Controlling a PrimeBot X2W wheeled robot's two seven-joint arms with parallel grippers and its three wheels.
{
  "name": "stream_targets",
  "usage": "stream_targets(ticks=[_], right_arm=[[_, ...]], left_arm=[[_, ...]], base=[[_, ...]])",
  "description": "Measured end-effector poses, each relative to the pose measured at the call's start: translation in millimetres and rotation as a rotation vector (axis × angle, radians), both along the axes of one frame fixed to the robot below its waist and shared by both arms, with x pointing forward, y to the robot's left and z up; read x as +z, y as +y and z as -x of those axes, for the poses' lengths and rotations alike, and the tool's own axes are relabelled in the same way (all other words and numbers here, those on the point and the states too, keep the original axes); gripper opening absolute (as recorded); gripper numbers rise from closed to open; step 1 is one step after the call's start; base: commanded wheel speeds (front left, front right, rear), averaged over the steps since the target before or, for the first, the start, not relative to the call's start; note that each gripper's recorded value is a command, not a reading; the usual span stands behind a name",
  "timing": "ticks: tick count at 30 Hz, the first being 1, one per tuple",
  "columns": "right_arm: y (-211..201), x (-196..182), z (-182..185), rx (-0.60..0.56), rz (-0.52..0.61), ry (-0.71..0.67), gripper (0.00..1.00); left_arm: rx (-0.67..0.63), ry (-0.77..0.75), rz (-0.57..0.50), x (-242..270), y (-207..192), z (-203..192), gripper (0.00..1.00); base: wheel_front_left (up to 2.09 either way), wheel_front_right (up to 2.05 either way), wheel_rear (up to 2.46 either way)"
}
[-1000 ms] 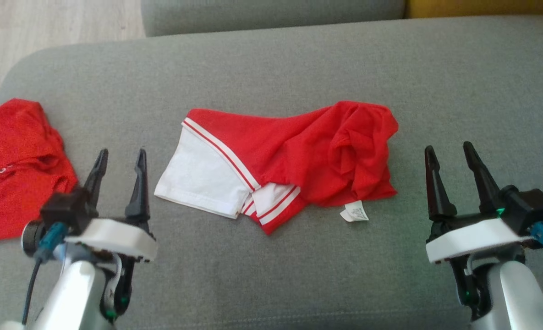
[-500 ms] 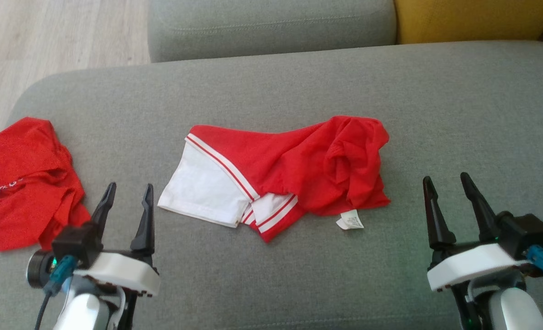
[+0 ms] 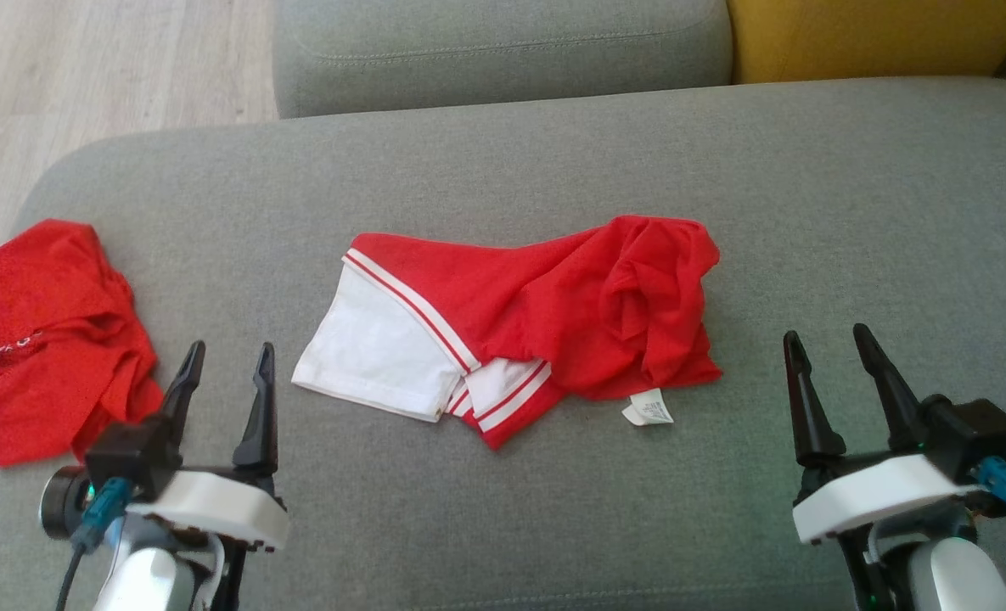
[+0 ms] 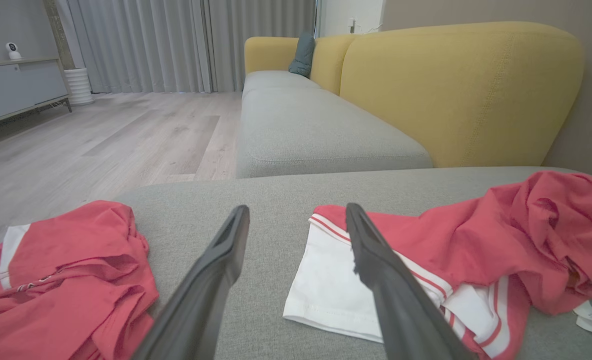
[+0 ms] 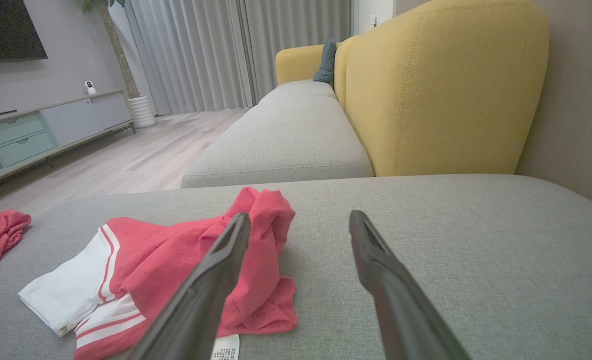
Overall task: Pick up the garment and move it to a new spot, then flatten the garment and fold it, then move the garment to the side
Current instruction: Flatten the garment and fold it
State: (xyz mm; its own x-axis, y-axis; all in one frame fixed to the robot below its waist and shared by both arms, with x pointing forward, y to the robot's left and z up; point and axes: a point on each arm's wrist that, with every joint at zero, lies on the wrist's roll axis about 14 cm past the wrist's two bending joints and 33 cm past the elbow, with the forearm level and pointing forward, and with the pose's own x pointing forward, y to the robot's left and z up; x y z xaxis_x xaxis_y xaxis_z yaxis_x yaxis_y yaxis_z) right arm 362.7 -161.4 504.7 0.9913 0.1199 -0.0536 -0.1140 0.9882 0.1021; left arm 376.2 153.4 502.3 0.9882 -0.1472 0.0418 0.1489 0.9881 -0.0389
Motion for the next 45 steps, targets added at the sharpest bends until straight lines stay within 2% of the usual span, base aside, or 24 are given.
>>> stream_targets(ticks=[16, 22, 25, 33, 34, 35, 36, 41, 45], right_arm=[[2, -4, -1, 0.007, 0.000, 0.012, 1.00], [16, -35, -5, 0.053, 0.013, 0.134, 1.00], [23, -45, -10, 0.077, 0.028, 0.167, 1.00], [49, -67, -54, 0.155, 0.050, 0.227, 1.00], [51, -72, -57, 0.160, 0.055, 0.241, 0.83], [52, -77, -59, 0.165, 0.060, 0.255, 0.28], [54, -81, -61, 0.169, 0.060, 0.266, 0.00], [50, -82, -74, 0.154, 0.062, 0.251, 0.00], [16, -64, -102, 0.086, 0.113, 0.187, 0.00]], left_arm=[[0.003, 0.004, -0.010, -2, 1, 0, 1.00], [0.006, 0.006, -0.023, -4, 2, -8, 1.00], [0.006, -0.006, -0.025, -1, 2, -14, 1.00], [0.002, -0.015, -0.024, -1, 0, -33, 1.00], [0.002, -0.011, -0.025, -2, 0, -33, 1.00], [0.000, -0.010, -0.025, -3, -1, -34, 1.00], [-0.006, -0.009, -0.026, -3, -2, -34, 1.00], [-0.006, 0.006, -0.021, -9, -2, -37, 1.00], [-0.015, -0.011, -0.020, -6, -6, -47, 1.00]], base=[[0.00, 0.00, 0.00], [0.00, 0.00, 0.00], [0.00, 0.00, 0.00], [0.00, 0.00, 0.00], [0.00, 0.00, 0.00], [0.00, 0.00, 0.00], [0.00, 0.00, 0.00], [0.00, 0.00, 0.00], [0.00, 0.00, 0.00]])
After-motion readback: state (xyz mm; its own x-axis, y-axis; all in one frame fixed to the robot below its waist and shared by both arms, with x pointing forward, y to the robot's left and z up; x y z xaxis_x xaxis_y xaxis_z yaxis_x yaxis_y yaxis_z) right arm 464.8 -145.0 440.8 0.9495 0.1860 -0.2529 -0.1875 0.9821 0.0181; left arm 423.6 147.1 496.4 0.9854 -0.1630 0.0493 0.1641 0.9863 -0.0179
